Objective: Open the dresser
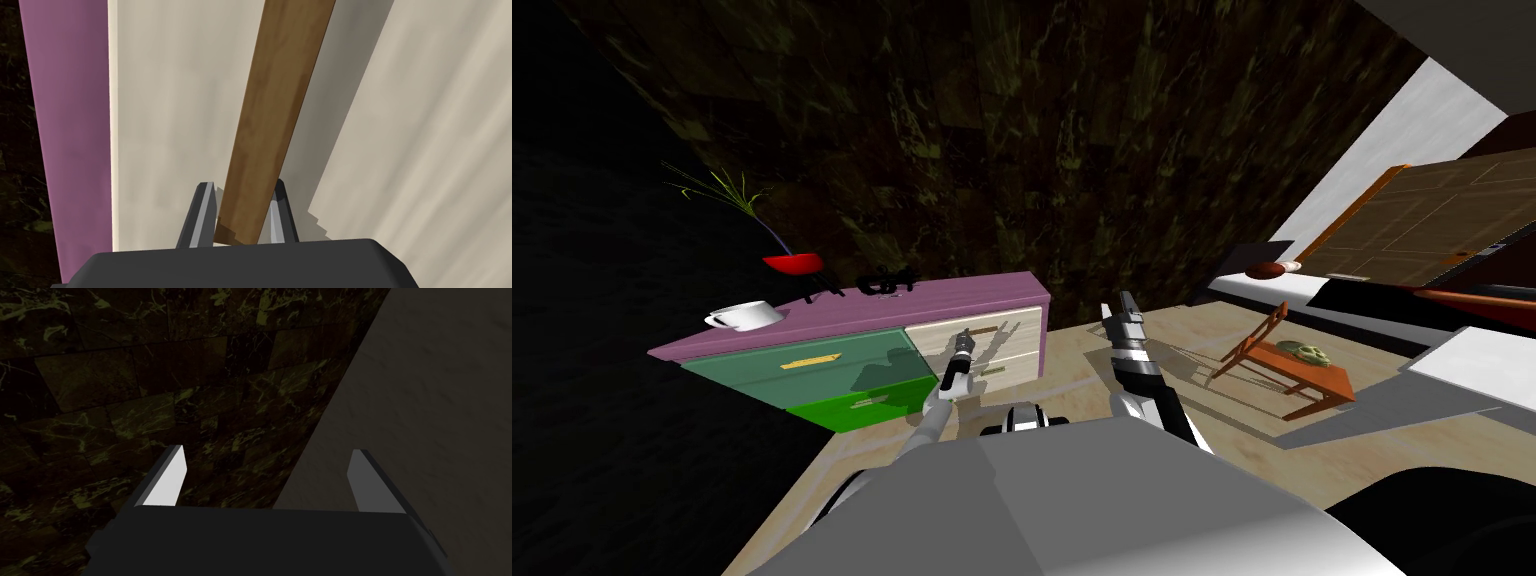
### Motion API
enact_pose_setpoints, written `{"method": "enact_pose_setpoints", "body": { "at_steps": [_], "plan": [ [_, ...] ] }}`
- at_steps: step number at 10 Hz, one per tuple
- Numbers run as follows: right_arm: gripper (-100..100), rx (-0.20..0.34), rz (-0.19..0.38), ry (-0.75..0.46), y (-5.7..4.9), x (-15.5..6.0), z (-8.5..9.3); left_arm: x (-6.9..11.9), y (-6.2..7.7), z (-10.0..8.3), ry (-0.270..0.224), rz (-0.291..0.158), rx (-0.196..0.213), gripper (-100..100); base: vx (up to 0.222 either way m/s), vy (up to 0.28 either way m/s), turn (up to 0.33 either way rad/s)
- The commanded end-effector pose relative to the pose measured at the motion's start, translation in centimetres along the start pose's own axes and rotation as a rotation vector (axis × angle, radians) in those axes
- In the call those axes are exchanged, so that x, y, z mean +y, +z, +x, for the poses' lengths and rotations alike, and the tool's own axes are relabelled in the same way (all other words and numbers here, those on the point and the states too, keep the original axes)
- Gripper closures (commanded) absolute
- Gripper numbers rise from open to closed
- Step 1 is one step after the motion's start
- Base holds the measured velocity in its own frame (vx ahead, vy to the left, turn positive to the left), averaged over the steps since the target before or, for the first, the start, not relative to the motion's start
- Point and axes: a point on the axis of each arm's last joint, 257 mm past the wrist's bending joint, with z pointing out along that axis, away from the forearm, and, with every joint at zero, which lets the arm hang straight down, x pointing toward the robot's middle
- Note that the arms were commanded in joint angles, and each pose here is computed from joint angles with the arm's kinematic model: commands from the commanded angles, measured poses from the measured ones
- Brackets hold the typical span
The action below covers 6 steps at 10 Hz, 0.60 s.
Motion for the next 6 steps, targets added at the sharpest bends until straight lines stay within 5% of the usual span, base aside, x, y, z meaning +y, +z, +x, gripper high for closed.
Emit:
{"method": "enact_pose_setpoints", "body": {
  "at_steps": [1, 6],
  "plan": [
    [0, 0.0, 0.0, 0.0, 0.0, 0.0, 0.0, 1.0, -1.7, -0.5, -0.017, -0.015, -0.027, 100, 0.026, 0.011, -0.161],
    [0, 0.0, 0.0, 0.0, 0.0, 0.0, 0.0, 0.8, -3.3, -1.7, -0.023, -0.004, -0.054, 100, 0.012, 0.007, -0.057]
  ]
}}
